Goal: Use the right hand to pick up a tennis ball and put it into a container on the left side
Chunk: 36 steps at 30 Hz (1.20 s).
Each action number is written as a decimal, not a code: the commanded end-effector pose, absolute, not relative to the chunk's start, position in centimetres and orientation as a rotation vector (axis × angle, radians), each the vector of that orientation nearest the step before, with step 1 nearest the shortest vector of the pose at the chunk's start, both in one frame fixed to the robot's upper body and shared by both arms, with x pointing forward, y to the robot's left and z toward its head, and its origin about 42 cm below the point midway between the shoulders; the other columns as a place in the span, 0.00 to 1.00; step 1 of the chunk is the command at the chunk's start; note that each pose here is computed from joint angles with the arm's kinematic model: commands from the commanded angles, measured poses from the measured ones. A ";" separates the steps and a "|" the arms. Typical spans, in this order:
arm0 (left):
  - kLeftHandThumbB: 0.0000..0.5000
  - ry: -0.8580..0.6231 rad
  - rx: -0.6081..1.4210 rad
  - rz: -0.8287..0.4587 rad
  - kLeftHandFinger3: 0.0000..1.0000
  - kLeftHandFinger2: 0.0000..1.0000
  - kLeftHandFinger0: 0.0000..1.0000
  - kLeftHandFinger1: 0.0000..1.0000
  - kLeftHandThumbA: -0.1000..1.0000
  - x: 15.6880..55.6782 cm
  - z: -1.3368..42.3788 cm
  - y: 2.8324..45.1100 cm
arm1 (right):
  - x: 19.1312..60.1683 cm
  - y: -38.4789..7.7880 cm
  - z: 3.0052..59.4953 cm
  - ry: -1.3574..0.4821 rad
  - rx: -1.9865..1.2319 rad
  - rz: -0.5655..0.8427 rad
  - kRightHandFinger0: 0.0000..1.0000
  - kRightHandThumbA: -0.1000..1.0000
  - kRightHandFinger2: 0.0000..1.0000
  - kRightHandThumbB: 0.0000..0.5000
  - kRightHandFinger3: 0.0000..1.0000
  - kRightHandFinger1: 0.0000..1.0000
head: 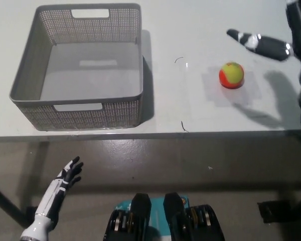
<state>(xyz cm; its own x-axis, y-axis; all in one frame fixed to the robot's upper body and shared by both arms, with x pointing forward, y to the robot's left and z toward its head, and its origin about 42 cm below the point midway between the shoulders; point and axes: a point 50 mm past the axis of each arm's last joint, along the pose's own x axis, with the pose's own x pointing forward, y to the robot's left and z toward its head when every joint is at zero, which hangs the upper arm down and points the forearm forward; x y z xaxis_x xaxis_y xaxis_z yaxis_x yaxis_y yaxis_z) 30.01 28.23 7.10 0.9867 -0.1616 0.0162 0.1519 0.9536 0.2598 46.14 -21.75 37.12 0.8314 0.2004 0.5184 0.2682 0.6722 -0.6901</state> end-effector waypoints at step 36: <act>0.65 -0.095 0.315 -0.211 1.00 1.00 1.00 1.00 1.00 29.4 8.0 28.4 | 59.8 -18.0 38.2 -0.083 -1.142 0.118 1.00 0.98 1.00 1.00 1.00 1.00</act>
<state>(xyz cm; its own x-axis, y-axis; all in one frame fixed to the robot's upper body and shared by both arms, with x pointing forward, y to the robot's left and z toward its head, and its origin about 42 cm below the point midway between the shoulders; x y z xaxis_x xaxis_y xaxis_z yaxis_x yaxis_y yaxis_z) 29.47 27.73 7.05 0.9803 -0.1973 0.0075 0.1868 0.9392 0.2882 59.15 -19.19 33.49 0.9894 0.0864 -0.1171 -0.1422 0.4022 -0.9044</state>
